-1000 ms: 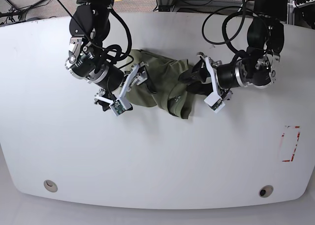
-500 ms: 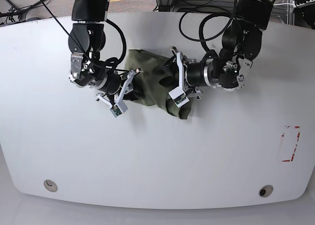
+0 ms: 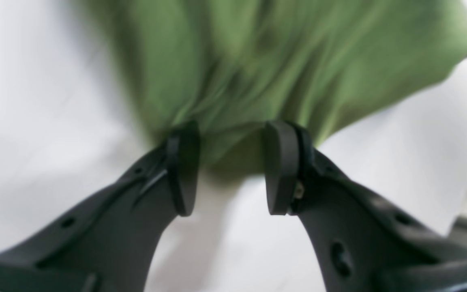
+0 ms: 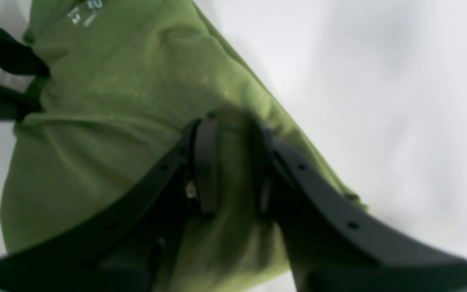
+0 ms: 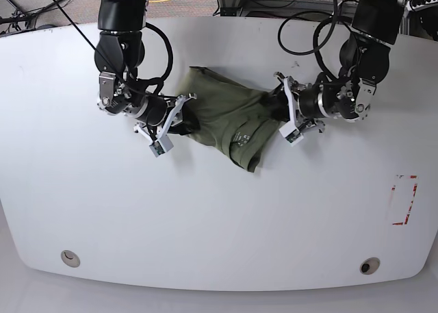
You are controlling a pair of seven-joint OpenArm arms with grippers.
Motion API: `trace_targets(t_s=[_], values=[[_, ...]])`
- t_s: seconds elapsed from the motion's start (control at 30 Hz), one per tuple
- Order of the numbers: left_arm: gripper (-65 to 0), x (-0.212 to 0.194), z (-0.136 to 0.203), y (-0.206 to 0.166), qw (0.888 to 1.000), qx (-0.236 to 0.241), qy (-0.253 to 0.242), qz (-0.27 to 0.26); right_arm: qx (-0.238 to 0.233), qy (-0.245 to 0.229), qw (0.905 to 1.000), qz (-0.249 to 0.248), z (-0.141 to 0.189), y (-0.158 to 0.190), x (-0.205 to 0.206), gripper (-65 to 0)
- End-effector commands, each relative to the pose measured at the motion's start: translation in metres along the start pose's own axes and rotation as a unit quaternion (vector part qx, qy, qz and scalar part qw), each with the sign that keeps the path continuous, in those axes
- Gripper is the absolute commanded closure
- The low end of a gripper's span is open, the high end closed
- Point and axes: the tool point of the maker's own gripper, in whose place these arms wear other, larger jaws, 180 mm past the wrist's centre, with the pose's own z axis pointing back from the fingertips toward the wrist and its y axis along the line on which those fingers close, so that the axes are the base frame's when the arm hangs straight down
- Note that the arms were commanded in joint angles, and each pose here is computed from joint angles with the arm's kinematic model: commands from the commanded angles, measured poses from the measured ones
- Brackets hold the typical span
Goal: Fold the T-shirt properly
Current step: 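Grasp the bundle's sides with both grippers and compact it, then regrasp the folded bundle with the left gripper and lift it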
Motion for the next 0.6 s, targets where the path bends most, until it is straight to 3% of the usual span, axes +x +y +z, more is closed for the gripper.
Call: trace_targets(t_s=[0.0,0.13,0.23,0.4,0.57], values=[[-23.2,0.006,0.017,0.028,1.000,0.028,-0.011,-0.007,-0.007,-0.016,0.9997,0.015,0.006,-0.008,0.014,-12.4],[-23.2,0.016,0.042,0.058,0.998,0.062,-0.018,-0.023,-0.009,-0.026,0.9994,0.024,0.010,-0.006,0.022,-12.5],[-23.2,0.046,0.065,0.061,0.995,0.069,-0.072,-0.025,-0.011,-0.033,0.9985,0.043,0.016,0.001,0.033,-12.8],[-23.2,0.081,0.087,0.038,0.990,0.054,-0.119,-0.045,-0.022,-0.042,0.9953,0.084,0.032,0.016,0.058,-13.0],[-23.2,0.110,0.071,-0.012,0.984,0.007,-0.172,-0.053,-0.030,-0.044,0.9928,0.108,0.044,0.030,0.067,-12.7]])
